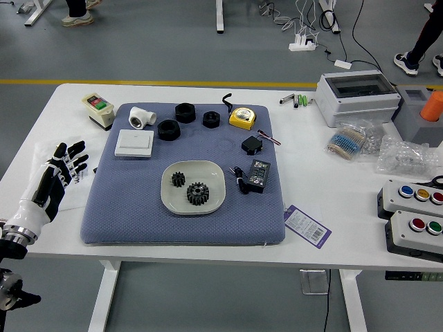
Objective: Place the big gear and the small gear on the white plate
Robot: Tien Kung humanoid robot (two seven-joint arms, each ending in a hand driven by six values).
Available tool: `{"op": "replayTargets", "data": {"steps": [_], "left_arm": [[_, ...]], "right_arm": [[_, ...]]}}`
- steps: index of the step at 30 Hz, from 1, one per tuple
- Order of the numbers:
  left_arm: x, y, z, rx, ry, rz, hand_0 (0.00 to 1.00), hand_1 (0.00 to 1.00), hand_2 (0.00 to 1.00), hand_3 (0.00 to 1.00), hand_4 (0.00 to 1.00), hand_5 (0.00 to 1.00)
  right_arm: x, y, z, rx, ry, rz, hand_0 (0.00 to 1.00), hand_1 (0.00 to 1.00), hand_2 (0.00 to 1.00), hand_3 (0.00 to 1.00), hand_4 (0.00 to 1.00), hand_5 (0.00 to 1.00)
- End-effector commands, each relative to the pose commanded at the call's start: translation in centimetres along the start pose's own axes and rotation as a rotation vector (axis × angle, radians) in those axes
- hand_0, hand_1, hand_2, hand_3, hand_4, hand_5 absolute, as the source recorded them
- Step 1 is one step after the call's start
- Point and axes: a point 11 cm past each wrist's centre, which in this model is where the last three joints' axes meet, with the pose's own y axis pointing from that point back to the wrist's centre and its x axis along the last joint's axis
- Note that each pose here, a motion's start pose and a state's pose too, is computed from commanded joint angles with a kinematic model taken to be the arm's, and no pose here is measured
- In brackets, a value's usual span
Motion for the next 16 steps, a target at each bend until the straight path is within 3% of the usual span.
{"op": "replayTargets", "data": {"steps": [16], "left_arm": [[-0.38, -0.26, 0.05, 0.002, -0.003, -0.011, 0.917, 0.926, 0.975, 0.898, 0.962, 0.998]], "right_arm": [[-0.18, 0.00, 0.20, -0.036, -0.025, -0.017, 0.769, 0.813, 0.853, 0.740, 0.884, 0.728]]}}
